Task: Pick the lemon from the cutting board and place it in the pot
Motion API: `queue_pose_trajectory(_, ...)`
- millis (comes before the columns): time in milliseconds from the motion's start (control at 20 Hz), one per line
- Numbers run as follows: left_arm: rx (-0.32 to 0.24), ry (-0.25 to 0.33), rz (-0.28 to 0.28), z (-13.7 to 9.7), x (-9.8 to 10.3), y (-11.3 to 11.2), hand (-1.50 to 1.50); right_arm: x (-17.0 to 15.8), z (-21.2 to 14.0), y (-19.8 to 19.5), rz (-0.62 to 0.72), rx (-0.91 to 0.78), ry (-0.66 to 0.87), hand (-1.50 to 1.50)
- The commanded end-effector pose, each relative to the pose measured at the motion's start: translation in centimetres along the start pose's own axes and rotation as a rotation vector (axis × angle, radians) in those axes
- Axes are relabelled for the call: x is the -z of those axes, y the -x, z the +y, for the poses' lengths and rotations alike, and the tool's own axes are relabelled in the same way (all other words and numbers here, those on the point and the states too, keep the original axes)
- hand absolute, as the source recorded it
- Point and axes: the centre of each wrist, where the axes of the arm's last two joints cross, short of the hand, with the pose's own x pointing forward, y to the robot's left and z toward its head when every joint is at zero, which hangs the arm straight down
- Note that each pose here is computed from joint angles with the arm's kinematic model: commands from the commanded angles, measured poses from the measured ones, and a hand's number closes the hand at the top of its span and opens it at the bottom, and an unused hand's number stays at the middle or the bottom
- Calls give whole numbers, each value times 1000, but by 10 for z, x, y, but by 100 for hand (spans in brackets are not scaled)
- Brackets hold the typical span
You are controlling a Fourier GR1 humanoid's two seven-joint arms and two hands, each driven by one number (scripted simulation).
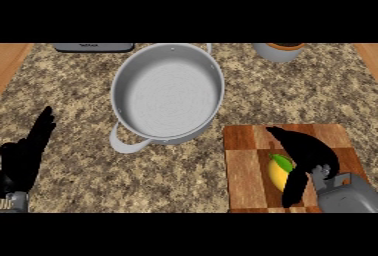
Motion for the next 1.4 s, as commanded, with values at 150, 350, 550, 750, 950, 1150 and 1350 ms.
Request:
queue_pose_trajectory(150, 3, 11, 5, 4, -20, 1, 0, 11, 21, 7, 28, -13, -19, -150)
queue_pose_trajectory(350, -5, 23, 3, 1, 0, -2, 0, 32, 11, -2, -47, -82, -37, 150)
queue_pose_trajectory(550, 0, -2, 6, -14, -13, -7, 0, 25, 16, 9, -49, -86, -14, 150)
queue_pose_trajectory(750, -5, 10, -18, 9, -15, -13, 0, 31, 10, 15, -44, -67, -11, 150)
queue_pose_trajectory(950, -5, 4, 0, -4, -3, 0, 0, 11, 31, -80, -102, -71, 35, 150)
queue_pose_trajectory(1150, 11, 91, -51, -18, 1, -13, 0, -13, 40, -165, -203, -67, 174, 150)
queue_pose_trajectory(1350, 23, 118, -78, -25, 6, -19, 0, -22, 40, -194, -175, -91, 301, 150)
